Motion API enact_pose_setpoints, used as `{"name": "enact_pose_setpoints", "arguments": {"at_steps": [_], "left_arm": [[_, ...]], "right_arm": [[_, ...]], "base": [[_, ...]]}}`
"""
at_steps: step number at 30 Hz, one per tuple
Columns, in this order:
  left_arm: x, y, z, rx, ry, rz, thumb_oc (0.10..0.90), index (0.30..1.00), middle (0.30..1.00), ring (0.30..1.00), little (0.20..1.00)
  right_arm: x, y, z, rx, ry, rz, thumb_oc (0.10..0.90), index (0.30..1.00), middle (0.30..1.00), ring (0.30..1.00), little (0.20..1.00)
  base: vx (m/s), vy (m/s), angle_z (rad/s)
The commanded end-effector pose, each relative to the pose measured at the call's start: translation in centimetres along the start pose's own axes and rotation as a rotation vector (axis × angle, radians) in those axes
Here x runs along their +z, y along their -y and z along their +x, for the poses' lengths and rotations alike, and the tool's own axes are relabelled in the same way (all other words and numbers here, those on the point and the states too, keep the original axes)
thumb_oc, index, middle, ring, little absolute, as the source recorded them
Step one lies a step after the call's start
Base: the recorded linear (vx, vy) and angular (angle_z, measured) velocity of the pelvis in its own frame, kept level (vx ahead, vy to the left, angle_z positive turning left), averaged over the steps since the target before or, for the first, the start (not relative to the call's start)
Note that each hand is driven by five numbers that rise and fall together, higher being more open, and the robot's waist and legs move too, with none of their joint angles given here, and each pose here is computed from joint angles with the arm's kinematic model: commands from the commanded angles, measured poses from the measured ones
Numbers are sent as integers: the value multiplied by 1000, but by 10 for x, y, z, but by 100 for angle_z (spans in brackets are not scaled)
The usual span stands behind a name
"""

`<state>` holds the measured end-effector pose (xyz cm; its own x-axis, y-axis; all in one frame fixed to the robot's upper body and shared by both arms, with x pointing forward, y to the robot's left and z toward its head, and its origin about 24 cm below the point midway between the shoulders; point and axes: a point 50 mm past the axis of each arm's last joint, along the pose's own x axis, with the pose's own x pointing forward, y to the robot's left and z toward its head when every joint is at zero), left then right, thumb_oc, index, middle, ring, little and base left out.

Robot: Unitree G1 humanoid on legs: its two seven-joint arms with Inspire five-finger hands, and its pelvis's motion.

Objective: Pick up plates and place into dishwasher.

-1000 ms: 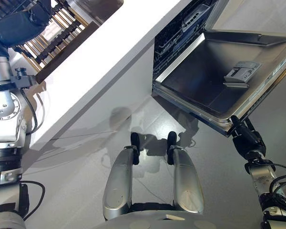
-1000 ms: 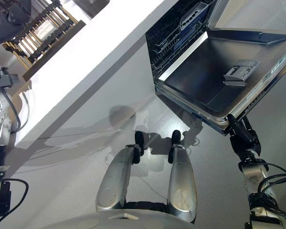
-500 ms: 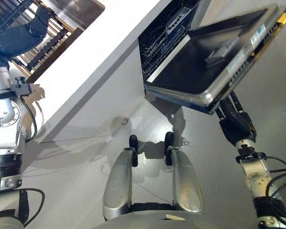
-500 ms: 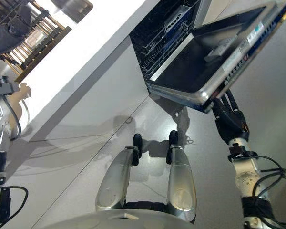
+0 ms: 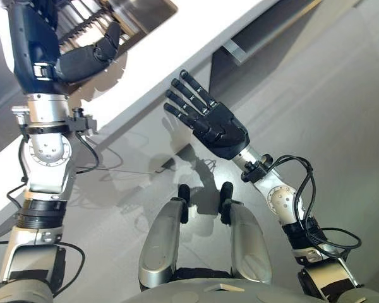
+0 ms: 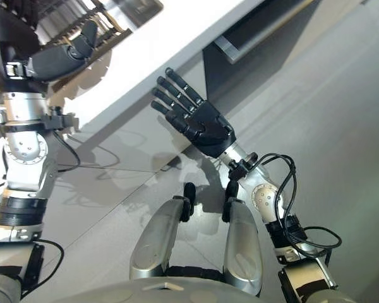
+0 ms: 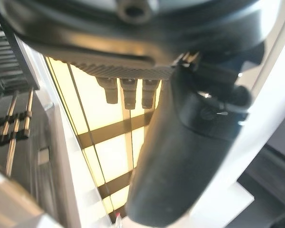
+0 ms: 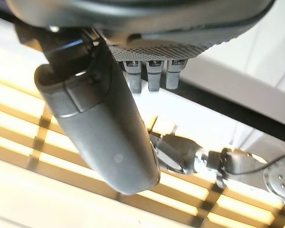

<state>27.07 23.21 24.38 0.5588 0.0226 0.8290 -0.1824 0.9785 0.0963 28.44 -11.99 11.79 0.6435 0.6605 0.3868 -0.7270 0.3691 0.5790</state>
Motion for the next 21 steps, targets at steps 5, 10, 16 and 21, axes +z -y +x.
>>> {"name": "enact_pose_setpoints", "arguments": {"at_steps": [5, 10, 16, 21], "left_arm": [[-9, -33, -13, 49, -43, 90, 800, 900, 900, 900, 900], [-9, -34, -18, 52, -54, 91, 800, 900, 900, 900, 900], [-15, -36, -33, 62, -98, 68, 800, 900, 900, 900, 900], [-25, -35, -49, 72, -191, 17, 800, 900, 900, 900, 900]], "right_arm": [[39, -41, 28, 260, 261, -41, 800, 900, 900, 900, 900], [40, -38, 19, 248, 289, -46, 800, 900, 900, 900, 900], [38, -29, 0, 209, 304, -84, 800, 900, 900, 900, 900], [39, -20, -14, 125, 309, -154, 800, 900, 900, 900, 900]], "base": [[15, -27, 3], [2, -26, 4], [0, 0, 0], [-18, -8, 2]]}}
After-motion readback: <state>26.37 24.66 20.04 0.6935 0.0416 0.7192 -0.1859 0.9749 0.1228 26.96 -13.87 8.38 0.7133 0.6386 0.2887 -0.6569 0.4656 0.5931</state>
